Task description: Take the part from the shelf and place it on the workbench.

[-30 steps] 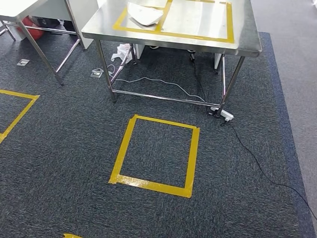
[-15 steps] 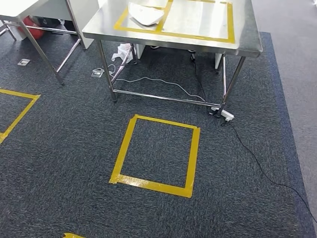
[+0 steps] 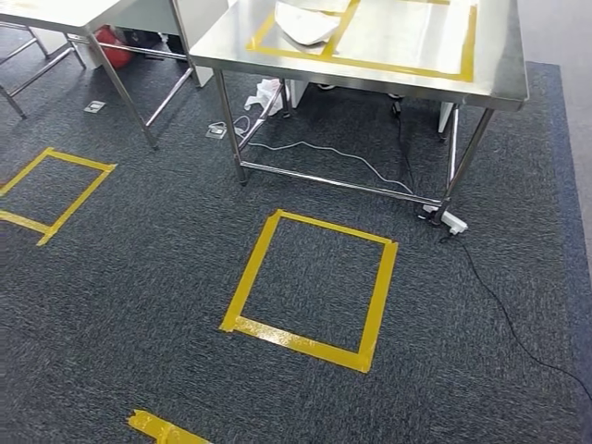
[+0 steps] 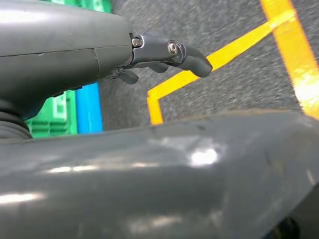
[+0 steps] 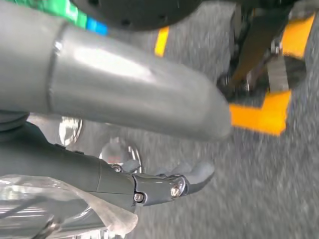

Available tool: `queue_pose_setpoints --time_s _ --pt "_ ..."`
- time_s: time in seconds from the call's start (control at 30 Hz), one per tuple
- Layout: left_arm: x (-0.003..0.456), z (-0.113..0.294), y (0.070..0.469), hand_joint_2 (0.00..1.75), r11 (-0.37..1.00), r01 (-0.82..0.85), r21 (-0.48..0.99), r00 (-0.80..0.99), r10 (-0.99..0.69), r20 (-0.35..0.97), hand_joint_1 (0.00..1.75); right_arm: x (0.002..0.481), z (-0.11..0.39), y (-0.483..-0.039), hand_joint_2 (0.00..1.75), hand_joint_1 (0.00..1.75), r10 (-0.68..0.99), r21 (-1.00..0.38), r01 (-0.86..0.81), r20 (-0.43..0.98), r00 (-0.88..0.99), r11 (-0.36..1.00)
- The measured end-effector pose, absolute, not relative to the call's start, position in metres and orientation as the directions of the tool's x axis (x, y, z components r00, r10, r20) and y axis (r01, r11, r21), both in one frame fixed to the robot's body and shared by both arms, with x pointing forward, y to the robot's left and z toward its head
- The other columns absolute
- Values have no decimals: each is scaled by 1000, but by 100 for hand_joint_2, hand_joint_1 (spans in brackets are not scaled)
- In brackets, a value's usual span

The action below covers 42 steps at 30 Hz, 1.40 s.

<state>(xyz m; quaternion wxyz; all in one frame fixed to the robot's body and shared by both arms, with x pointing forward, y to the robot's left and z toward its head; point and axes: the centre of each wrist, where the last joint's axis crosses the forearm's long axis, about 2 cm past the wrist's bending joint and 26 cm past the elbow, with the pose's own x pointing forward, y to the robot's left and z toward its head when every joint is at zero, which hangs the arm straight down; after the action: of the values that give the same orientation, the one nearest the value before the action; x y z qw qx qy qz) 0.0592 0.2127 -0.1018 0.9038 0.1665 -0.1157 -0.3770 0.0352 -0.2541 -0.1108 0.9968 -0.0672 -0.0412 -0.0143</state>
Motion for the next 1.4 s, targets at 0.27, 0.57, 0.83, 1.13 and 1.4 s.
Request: queue_pose_setpoints --time_s 0.27,0.57,0.83,1.13,1.4 --pt "56 -102 217 0 672 592 445 728 -683 62 0 37 -110 -251 0 0 36 -136 -24 84 996 990" --pt "55 -102 225 0 710 487 509 794 -602 80 0 44 -109 -244 0 0 77 -137 -64 91 993 989" --pt "66 -97 237 0 446 446 776 669 -742 42 0 44 -108 -250 0 0 84 -358 -45 93 992 933" --pt "69 -94 256 0 467 344 815 759 -649 52 0 45 -108 -251 0 0 86 -391 -43 91 992 919" --pt "70 -91 263 0 432 322 843 729 -681 71 0 47 -107 -252 0 0 97 -442 -45 95 991 896"
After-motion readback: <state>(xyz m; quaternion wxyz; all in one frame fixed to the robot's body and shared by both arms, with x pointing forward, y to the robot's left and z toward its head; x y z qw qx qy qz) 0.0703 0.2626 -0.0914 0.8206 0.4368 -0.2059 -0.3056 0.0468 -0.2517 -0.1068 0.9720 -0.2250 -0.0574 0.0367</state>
